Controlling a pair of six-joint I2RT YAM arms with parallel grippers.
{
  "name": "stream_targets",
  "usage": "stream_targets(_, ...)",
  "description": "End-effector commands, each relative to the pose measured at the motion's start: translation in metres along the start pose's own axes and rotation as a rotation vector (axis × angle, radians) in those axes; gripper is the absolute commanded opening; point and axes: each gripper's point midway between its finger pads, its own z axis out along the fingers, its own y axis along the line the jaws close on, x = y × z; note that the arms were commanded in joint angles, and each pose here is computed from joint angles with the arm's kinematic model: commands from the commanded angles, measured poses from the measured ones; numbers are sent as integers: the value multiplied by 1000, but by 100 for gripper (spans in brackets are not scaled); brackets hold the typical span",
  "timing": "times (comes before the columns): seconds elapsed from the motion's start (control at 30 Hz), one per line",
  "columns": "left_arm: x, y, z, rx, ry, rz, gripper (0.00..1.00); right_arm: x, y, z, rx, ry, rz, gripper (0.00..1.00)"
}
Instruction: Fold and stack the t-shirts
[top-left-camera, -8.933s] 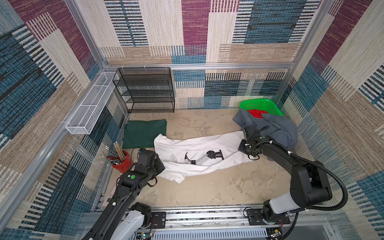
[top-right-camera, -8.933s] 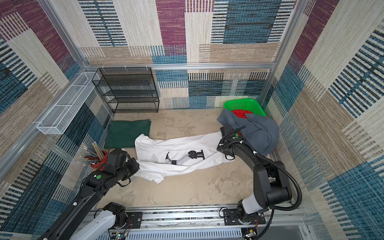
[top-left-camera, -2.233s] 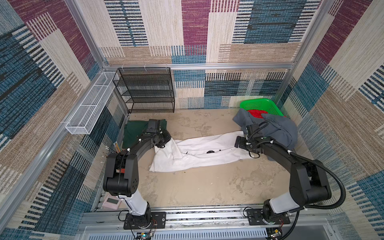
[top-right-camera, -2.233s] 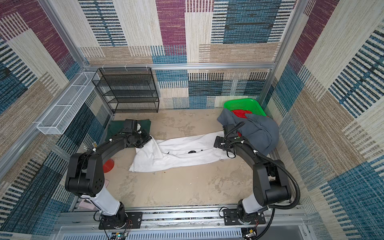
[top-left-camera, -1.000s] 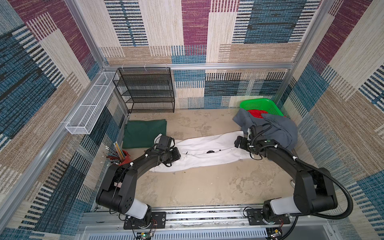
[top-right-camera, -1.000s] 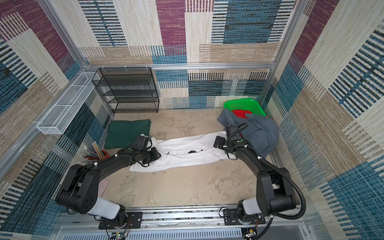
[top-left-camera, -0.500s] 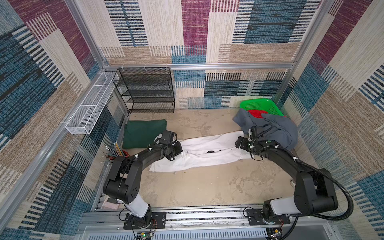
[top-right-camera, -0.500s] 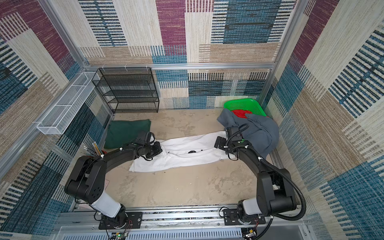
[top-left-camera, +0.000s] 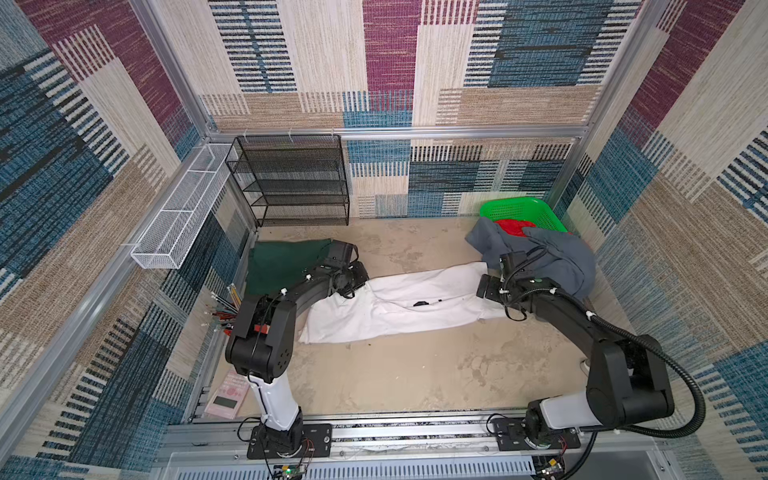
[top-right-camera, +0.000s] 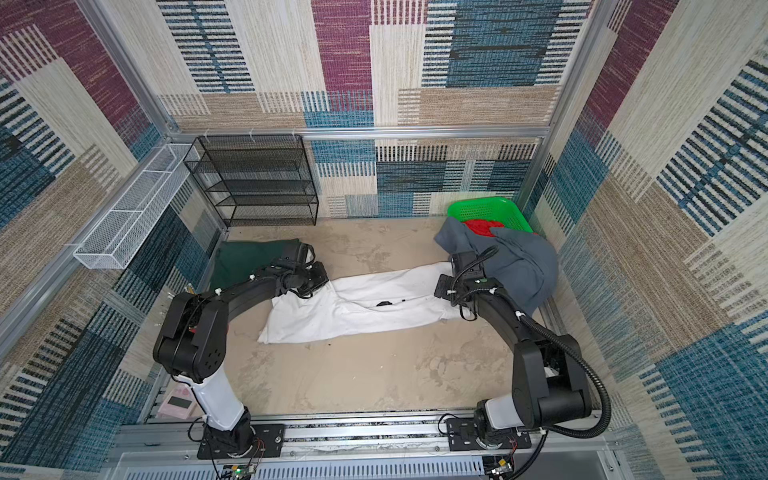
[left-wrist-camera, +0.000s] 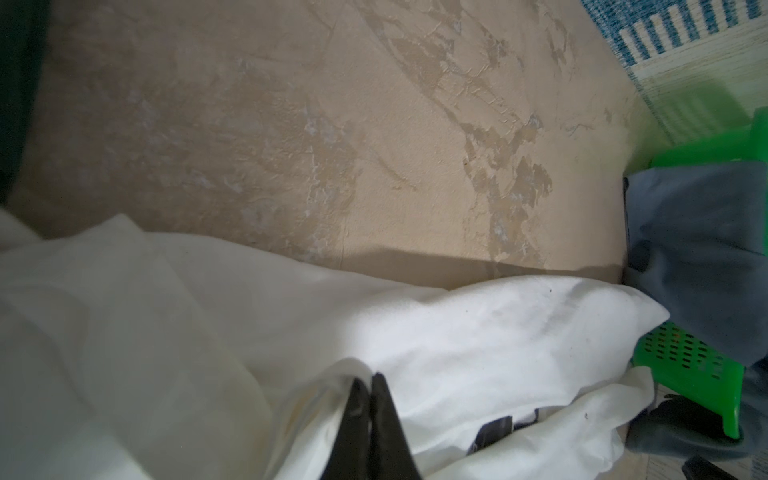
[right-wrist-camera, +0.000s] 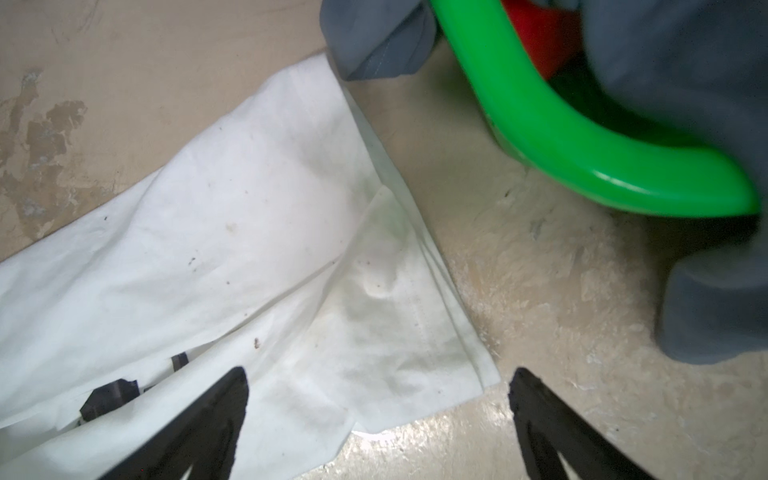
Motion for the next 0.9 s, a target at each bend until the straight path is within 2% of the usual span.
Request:
stream_targets(0.0, -8, -2, -6, -6, -16, -5, 53, 1, -1, -3, 5, -4, -9, 98)
stream_targets(0.03, -10, -3, -9, -5, -28, 5, 63, 3, -2, -3, 13, 1, -9, 99)
stream_targets(0.1, -14, -6, -18, -1, -54, 27, 73, 7, 1, -7, 35, -9, -33, 98)
stream_targets(0.2, -19, -5, -35, -15, -102, 59, 83, 18, 14, -11, 20, 3, -74, 99)
stream_targets(0.33, -18, 3, -61, -45, -157, 91, 84, 40, 26, -8, -9, 59, -110, 99)
stream_targets(0.53, 3, 27, -89, -86, -193, 114, 86, 78, 59, 1, -84, 152, -200, 69)
stream_targets(0.6, 13, 37, -92, -96, -189, 110, 86, 88, 72, 4, -105, 182, -230, 64)
stream_targets(0.73, 25, 53, -90, -118, -192, 96, 86, 99, 89, 16, -102, 232, -260, 59)
stream_targets(0.87, 31, 57, -85, -115, -169, 92, 87, 99, 107, 23, -124, 245, -276, 58)
